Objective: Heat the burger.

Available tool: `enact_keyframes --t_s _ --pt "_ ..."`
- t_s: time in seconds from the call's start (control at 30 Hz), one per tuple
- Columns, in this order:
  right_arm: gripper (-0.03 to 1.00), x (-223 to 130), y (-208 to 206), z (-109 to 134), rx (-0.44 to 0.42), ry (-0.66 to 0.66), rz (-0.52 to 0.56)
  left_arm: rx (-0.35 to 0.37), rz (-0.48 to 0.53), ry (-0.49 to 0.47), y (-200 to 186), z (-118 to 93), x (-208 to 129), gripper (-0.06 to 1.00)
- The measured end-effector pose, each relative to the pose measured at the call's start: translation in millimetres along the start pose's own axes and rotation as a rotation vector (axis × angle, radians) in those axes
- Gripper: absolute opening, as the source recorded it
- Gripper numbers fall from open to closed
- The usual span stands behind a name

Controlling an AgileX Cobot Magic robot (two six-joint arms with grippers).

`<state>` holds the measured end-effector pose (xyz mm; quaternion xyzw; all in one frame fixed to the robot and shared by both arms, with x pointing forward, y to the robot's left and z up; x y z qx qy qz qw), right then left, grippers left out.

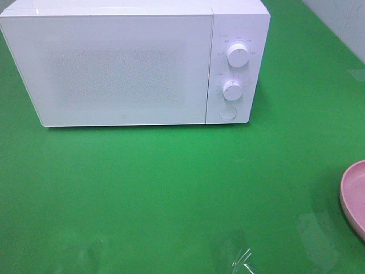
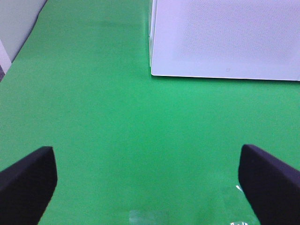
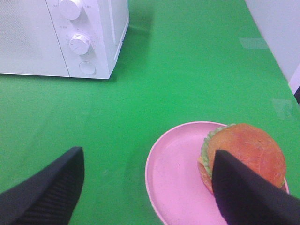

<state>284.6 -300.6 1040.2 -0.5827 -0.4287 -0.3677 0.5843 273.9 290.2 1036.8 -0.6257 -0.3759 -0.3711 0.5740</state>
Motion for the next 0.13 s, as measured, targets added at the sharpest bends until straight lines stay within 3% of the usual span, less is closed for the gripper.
enact_keyframes --t_s 0.13 --pt "0.75 0.0 0.0 0.0 0.000 0.000 0.000 0.000 0.000 0.001 0.0 0.0 0.0 0.97"
Point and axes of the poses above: a point on each arm's last joint axis where the gripper is mounted, y pointing out along that axis toward the gripper, z along the wrist's bending axis when the last joint is at zero, x = y × z, the point moved 5 cm from there along y, pointing out along that axis toward the gripper, and after that the axes turned 3 degrees about -y, right-handed, at the moved point
